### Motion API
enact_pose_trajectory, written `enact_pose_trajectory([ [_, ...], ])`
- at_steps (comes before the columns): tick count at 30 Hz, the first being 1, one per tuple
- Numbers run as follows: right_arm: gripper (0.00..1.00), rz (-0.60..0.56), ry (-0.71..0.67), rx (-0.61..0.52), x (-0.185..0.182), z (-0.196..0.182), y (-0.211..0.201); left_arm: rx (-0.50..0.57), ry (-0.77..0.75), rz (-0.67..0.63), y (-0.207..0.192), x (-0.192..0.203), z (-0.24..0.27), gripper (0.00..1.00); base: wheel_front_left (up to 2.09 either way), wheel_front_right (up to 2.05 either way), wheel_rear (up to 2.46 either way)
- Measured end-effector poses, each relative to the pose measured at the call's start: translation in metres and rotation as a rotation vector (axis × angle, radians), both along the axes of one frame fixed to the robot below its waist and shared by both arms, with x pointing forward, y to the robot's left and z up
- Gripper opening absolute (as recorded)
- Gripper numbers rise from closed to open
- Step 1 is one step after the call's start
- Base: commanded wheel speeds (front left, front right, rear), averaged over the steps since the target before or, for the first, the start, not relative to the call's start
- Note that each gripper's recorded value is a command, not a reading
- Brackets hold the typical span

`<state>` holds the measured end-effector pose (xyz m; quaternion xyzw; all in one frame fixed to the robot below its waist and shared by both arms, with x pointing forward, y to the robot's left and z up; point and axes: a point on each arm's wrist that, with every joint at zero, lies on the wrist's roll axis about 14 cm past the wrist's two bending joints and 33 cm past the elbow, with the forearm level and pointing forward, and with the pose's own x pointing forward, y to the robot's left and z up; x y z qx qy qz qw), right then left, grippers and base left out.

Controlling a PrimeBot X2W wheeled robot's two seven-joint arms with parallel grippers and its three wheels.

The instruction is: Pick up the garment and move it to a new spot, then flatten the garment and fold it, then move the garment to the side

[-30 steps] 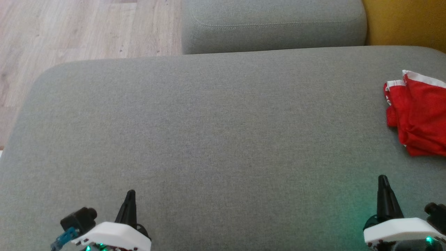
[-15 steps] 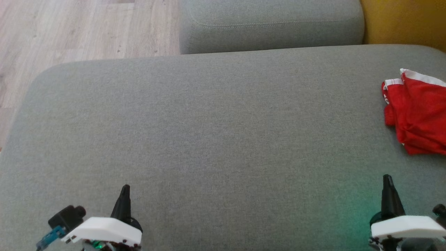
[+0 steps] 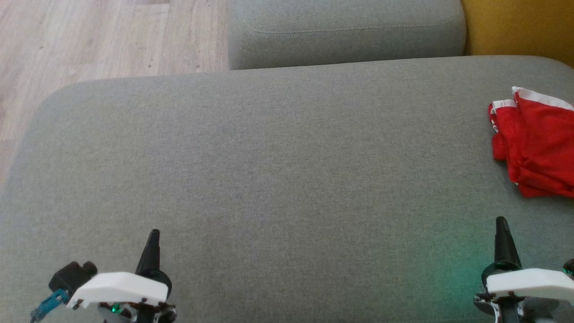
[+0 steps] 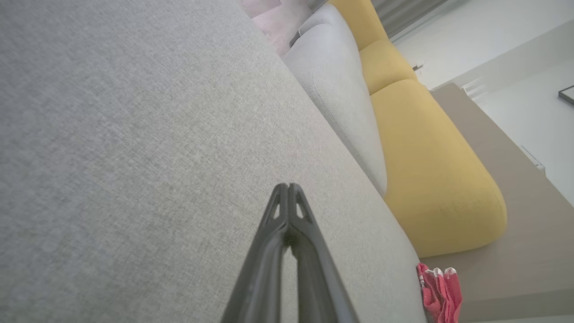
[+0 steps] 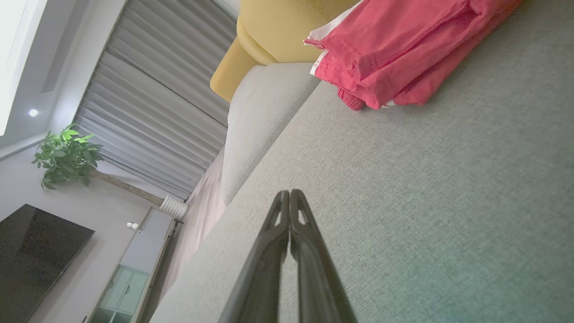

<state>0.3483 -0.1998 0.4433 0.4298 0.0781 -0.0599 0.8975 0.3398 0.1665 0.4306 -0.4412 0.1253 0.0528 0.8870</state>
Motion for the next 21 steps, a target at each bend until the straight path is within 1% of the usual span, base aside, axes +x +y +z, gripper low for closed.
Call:
enact_pose_trajectory([
  [21, 0.0, -0.043, -0.033, 0.262, 0.009, 0.01, -0.002, -0.252, -0.027, 0.055, 0.007, 0.011, 0.01, 0.0, 0.0, 0.0, 0.0],
])
